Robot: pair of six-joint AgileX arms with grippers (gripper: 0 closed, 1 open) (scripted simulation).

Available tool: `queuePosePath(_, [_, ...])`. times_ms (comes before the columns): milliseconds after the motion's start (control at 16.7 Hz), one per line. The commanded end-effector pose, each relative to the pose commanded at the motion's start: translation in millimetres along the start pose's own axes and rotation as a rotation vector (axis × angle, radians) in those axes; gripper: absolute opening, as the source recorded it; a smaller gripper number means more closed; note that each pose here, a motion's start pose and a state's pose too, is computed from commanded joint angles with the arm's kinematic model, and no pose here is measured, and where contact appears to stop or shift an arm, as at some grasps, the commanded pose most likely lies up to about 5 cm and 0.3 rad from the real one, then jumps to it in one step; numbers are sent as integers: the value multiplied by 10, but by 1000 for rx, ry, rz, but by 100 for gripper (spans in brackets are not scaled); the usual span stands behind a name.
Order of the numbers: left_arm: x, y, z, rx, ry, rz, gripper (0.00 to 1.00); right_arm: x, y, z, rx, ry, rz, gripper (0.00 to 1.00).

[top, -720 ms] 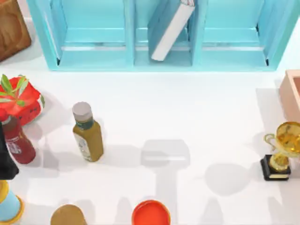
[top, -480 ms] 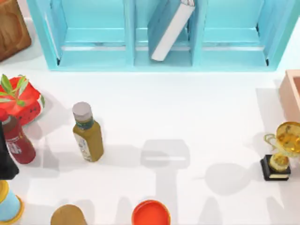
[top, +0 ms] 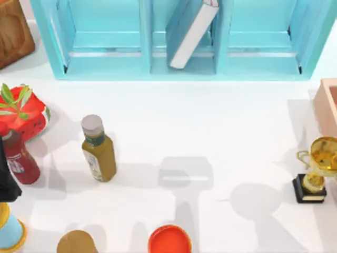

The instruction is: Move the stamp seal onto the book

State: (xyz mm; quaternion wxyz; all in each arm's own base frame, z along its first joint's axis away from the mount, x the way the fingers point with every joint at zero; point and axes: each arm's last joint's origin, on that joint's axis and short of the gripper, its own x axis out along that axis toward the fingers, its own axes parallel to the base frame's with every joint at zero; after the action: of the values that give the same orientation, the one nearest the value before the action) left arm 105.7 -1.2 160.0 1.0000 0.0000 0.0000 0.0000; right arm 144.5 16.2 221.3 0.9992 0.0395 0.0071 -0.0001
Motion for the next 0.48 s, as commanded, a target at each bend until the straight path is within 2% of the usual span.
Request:
queuePosePath(240, [0, 0, 0, 0, 0, 0, 100, 540, 312, 272, 62, 3, 1, 100])
queuePosePath(480, [0, 0, 0, 0, 0, 0, 100, 1226, 842, 235, 133, 4, 4, 100])
